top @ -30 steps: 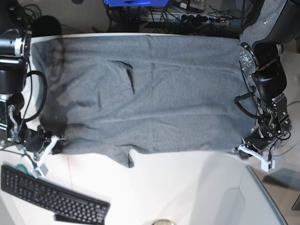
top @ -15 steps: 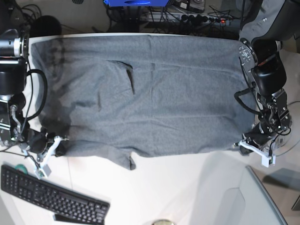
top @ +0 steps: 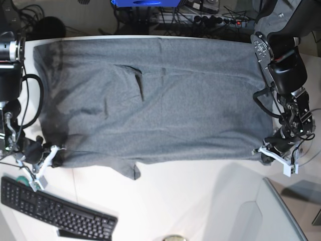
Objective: Layout the t-shirt on the table in an organized manner, then fold the t-shirt properly
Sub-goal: 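Grasp the hem corners of the grey shirt with both grippers, then lift the hem with both grippers and fold it over toward the collar edge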
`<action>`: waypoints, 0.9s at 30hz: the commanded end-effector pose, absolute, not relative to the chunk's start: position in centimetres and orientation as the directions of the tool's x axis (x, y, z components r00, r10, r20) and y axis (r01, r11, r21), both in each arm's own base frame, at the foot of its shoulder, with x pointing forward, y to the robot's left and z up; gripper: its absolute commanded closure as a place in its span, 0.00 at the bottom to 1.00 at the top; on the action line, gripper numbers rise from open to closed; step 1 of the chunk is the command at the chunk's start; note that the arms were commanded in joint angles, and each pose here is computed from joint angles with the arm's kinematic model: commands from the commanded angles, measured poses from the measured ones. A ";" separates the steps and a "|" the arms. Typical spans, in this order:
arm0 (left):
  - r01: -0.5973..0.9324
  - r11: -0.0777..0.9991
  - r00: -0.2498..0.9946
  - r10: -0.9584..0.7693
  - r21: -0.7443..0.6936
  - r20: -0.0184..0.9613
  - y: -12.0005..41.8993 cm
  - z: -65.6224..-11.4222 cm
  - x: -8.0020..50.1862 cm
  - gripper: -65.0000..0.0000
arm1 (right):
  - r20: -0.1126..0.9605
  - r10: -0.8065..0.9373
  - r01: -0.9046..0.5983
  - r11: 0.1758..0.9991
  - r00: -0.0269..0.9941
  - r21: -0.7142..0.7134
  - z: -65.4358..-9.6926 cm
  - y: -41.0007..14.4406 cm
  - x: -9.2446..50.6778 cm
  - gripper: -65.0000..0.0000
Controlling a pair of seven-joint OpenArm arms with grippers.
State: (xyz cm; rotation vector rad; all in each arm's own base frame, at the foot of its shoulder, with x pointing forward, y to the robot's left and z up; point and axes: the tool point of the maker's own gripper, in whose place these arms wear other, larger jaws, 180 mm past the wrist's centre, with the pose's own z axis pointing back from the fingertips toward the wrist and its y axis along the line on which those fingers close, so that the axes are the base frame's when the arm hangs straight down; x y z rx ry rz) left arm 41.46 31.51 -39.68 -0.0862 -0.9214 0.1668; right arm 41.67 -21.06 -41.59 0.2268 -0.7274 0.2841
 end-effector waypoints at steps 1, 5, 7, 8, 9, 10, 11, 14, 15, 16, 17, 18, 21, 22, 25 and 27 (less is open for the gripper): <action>-0.101 0.985 0.527 0.172 -0.140 0.832 32.3 -36.9 43.1 1.00 | 0.730 0.174 -0.342 0.936 0.661 0.086 -39.2 -21.4 43.4 1.00; -0.105 0.985 0.539 0.171 -0.135 0.825 32.5 -37.5 42.4 1.00 | 0.728 0.175 -0.342 0.936 0.663 0.087 -39.3 -21.3 43.4 1.00; -0.105 0.985 0.544 0.169 -0.134 0.822 32.5 -37.7 42.2 1.00 | 0.719 0.177 -0.342 0.936 0.673 0.090 -39.7 -21.3 43.0 1.00; -0.105 0.986 0.548 0.166 -0.130 0.820 32.6 -37.9 42.0 1.00 | 0.698 0.185 -0.341 0.936 0.692 0.090 -40.2 -21.5 42.5 1.00; -0.106 0.987 0.561 0.161 -0.123 0.812 32.6 -38.4 41.3 1.00 | 0.680 0.192 -0.341 0.936 0.707 0.090 -40.6 -21.6 42.1 1.00; -0.104 0.988 0.565 0.151 -0.111 0.811 32.7 -38.4 41.0 1.00 | 0.669 0.195 -0.341 0.935 0.717 0.093 -40.8 -21.5 41.8 1.00; -0.101 0.990 0.571 0.140 -0.100 0.809 32.7 -38.4 40.6 1.00 | 0.667 0.195 -0.342 0.935 0.719 0.095 -40.9 -21.4 41.8 1.00; -0.091 0.993 0.579 0.110 -0.070 0.808 32.6 -38.0 39.8 1.00 | 0.656 0.194 -0.340 0.935 0.730 0.102 -41.6 -21.4 41.1 1.00; -0.089 0.994 0.580 0.103 -0.062 0.808 32.7 -37.8 39.7 1.00 | 0.653 0.195 -0.340 0.935 0.732 0.102 -41.7 -21.4 41.0 1.00; -0.087 0.995 0.578 0.097 -0.056 0.810 32.7 -37.6 39.7 1.00 | 0.653 0.195 -0.340 0.935 0.732 0.102 -41.7 -21.4 41.0 1.00; -0.086 0.995 0.580 0.093 -0.052 0.809 32.7 -37.5 39.6 1.00 | 0.652 0.195 -0.339 0.935 0.733 0.101 -41.7 -21.5 41.0 1.00; -0.088 0.995 0.589 0.090 -0.047 0.803 33.0 -37.6 39.5 1.00 | 0.651 0.197 -0.338 0.936 0.733 0.097 -41.7 -21.7 41.0 1.00; -0.089 0.995 0.605 0.089 -0.044 0.791 33.1 -37.8 39.2 1.00 | 0.649 0.199 -0.336 0.937 0.734 0.093 -41.7 -22.0 40.9 1.00; -0.089 0.995 0.604 0.088 -0.044 0.792 33.1 -37.7 39.2 1.00 | 0.648 0.199 -0.336 0.937 0.735 0.093 -41.7 -22.0 40.8 1.00; -0.084 0.996 0.595 0.068 -0.022 0.801 33.3 -37.1 39.0 1.00 | 0.661 0.208 -0.345 0.935 0.721 0.083 -41.2 -21.8 41.1 1.00; -0.078 0.997 0.575 0.053 -0.010 0.816 33.1 -36.2 39.2 1.00 | 0.667 0.218 -0.355 0.932 0.713 0.075 -41.0 -21.6 40.9 1.00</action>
